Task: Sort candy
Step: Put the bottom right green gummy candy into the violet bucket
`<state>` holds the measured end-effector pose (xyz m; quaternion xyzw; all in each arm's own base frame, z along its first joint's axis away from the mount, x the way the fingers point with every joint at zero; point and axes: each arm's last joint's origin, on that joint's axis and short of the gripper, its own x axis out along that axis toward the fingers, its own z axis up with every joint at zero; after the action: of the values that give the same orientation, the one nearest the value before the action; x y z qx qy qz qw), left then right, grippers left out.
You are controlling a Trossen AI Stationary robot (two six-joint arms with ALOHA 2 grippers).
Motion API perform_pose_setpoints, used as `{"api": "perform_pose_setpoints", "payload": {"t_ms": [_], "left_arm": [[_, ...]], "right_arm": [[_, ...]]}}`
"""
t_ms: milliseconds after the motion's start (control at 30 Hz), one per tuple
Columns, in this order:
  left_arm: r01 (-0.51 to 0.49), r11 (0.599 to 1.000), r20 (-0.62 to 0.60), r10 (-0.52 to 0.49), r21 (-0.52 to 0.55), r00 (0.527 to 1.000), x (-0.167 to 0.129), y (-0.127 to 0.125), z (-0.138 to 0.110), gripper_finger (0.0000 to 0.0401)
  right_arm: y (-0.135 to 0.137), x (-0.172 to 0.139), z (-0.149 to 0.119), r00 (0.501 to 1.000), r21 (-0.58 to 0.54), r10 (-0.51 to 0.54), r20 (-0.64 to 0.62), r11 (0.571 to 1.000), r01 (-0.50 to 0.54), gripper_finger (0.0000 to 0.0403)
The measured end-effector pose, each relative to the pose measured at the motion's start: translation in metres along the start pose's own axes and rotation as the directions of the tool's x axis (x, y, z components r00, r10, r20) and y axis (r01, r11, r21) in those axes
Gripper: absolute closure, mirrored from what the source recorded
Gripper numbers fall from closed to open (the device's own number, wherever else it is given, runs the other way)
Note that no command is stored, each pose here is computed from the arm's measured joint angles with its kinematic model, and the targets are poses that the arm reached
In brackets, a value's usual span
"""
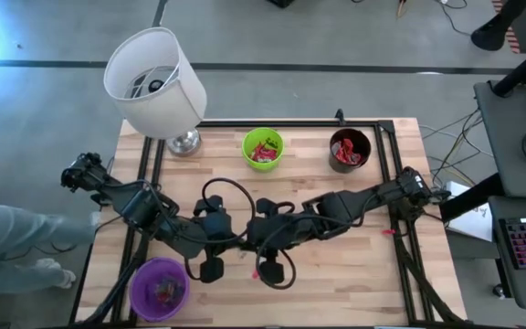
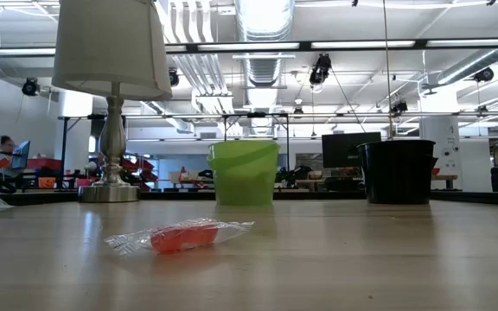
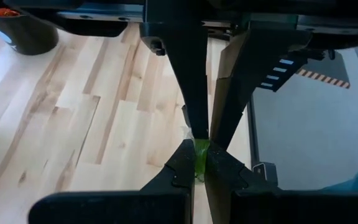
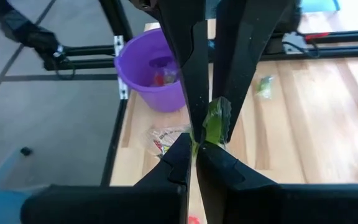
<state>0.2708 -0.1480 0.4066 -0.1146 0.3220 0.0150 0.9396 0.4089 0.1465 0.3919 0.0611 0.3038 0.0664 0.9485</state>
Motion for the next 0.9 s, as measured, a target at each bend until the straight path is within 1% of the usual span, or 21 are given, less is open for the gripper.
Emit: {"api": "perform_pose_setpoints", "payload": {"t_ms": [100,167,300,400,900], "left_arm": [[0.01,1.0,-0.004,-0.01,-0.001,1.0,0.0,-0.0005,-0.0001,0.0401],[0.019,1.0,-0.012,-0.019,0.0,1.0,-0.0002,-0.0005,-0.0004,0.0401],[0.02,1.0,-0.014,-0.02,0.0,1.0,-0.0006,-0.0003,-0.0004,0.0401],[0.01,1.0,-0.016,-0.01,0.002,1.0,-0.0005,0.0004,-0.0006,0.0401],[0.012,1.0,-0.017,-0.012,0.008,1.0,-0.0004,0.0006,-0.0005,0.0401]], "right_arm": [[-0.0005,-0.0009,0.0011,0.999,-0.001,0.041,-0.007,0.999,-0.041,0.039],[-0.001,-0.0008,0.0014,0.999,-0.017,0.043,-0.006,0.999,-0.043,0.039],[-0.0014,-0.0008,0.0021,1.0,-0.021,0.03,0.004,0.999,-0.03,0.039],[-0.0026,-0.0004,0.0014,1.0,-0.01,-0.025,0.011,1.0,0.025,0.039],[-0.0025,-0.0007,0.0014,1.0,0.005,-0.022,0.011,1.0,0.022,0.039]]}}
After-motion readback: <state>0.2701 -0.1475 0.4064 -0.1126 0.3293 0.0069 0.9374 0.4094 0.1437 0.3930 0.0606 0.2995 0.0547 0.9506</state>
